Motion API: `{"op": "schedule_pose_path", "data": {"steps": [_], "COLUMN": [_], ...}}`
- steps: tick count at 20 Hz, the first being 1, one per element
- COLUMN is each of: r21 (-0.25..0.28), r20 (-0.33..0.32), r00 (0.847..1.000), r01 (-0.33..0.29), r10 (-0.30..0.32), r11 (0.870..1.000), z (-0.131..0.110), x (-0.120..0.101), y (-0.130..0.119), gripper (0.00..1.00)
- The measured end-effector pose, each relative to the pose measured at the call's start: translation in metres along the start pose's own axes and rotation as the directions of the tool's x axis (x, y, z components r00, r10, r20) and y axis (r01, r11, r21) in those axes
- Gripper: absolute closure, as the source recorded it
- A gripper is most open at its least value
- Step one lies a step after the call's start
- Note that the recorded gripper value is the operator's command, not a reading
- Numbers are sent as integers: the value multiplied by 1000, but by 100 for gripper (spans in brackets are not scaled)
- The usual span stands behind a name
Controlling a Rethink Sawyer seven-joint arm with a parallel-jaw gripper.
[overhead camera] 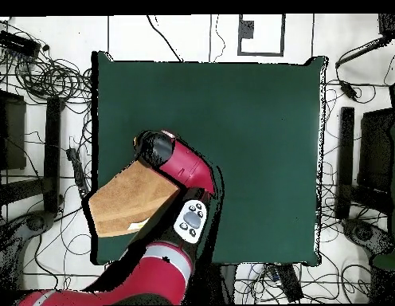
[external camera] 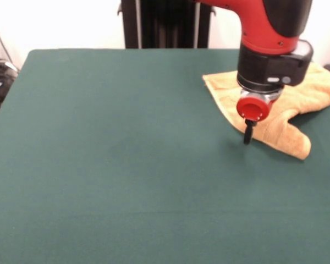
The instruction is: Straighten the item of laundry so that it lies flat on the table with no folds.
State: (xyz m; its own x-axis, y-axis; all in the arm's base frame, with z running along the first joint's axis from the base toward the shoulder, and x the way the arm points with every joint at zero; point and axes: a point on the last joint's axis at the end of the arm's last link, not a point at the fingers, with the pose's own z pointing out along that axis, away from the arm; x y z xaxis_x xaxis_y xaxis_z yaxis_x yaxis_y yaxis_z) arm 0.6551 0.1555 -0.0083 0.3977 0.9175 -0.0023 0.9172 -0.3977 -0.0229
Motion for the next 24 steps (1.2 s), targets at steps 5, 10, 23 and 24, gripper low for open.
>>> {"op": "schedule_pose_path", "data": {"steps": [5, 10, 23, 24], "r21": [-3, 0, 30, 36], "r20": [-10, -24, -82, -83], "r00": [1000, 1000, 993, 992], "r01": [-9, -13, -88, -91], "r10": [9, 13, 90, 94], "r11": [1000, 1000, 996, 995], "z": [-1, -1, 35, 36], "x": [6, 16, 37, 37], "y": [0, -4, -21, -23], "gripper": [0, 0, 0, 0]}}
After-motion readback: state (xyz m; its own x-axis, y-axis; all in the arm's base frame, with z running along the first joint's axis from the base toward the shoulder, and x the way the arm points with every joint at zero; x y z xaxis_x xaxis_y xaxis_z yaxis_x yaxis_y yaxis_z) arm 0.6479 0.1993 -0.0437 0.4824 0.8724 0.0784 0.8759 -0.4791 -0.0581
